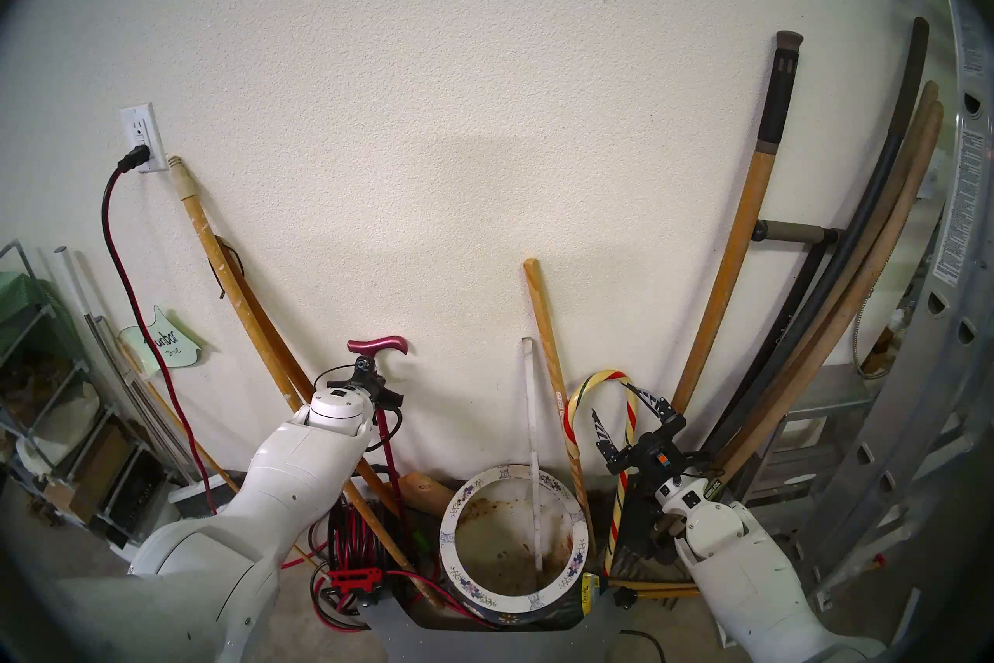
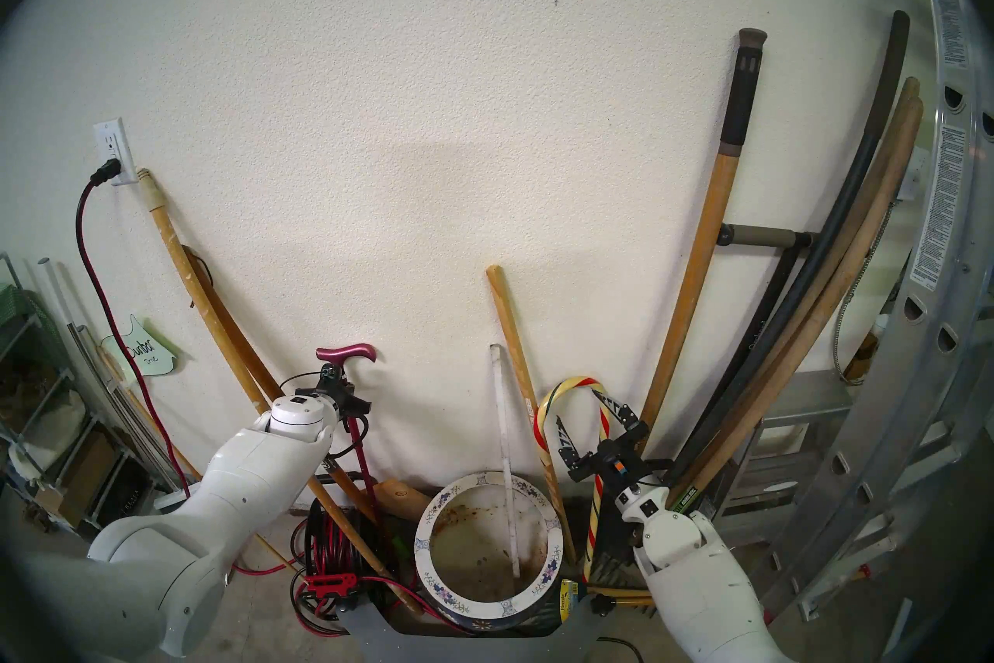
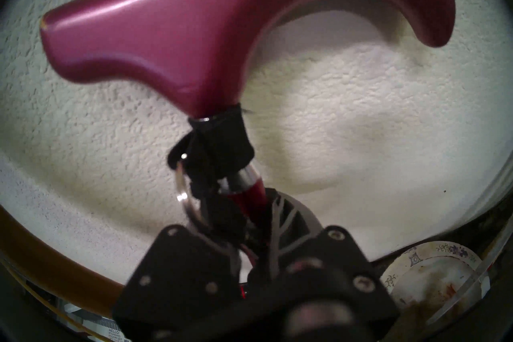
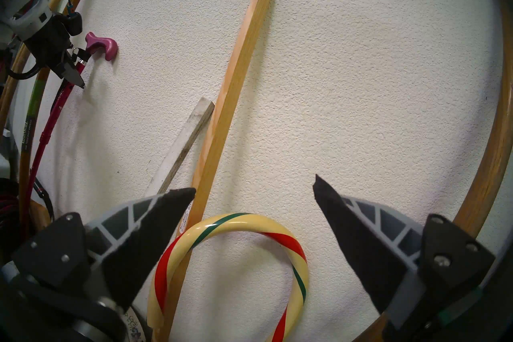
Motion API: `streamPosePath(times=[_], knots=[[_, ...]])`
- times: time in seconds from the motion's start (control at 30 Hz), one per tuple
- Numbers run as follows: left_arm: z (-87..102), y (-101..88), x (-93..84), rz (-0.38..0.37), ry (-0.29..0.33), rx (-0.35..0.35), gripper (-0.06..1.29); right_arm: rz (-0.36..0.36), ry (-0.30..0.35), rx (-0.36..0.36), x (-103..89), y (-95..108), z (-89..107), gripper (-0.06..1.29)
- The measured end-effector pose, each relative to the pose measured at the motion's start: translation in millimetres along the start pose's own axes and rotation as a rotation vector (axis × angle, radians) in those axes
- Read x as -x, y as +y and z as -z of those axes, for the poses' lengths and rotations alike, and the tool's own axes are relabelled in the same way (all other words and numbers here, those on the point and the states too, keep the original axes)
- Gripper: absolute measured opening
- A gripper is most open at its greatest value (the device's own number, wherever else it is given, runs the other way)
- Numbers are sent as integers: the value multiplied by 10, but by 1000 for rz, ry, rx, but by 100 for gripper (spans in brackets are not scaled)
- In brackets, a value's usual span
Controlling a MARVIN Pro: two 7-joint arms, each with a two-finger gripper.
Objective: Take wooden sticks or brooms out of the pot
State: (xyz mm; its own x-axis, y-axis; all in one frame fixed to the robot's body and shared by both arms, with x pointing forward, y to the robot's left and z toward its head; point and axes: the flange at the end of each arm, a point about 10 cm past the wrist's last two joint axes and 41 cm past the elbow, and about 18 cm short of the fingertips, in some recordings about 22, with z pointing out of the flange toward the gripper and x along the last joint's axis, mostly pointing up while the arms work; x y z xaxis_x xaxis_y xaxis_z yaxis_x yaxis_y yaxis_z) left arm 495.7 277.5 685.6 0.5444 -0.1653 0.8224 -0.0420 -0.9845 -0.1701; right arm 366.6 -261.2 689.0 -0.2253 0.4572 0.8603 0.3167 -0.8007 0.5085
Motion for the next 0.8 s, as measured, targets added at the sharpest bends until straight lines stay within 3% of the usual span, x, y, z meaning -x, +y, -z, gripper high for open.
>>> streamPosePath(times=[0.43,0.5,0.6,0.8], knots=[[-64,-50,26,-29,-7,9,12,0,0,0,0,0,0,122],[-78,-35,107,-35,-31,13,12,0,0,0,0,0,0,122],[-79,-15,363,-44,-100,16,14,0,0,0,0,0,0,122],[-64,2,788,-57,-211,15,64,0,0,0,0,0,0,122]])
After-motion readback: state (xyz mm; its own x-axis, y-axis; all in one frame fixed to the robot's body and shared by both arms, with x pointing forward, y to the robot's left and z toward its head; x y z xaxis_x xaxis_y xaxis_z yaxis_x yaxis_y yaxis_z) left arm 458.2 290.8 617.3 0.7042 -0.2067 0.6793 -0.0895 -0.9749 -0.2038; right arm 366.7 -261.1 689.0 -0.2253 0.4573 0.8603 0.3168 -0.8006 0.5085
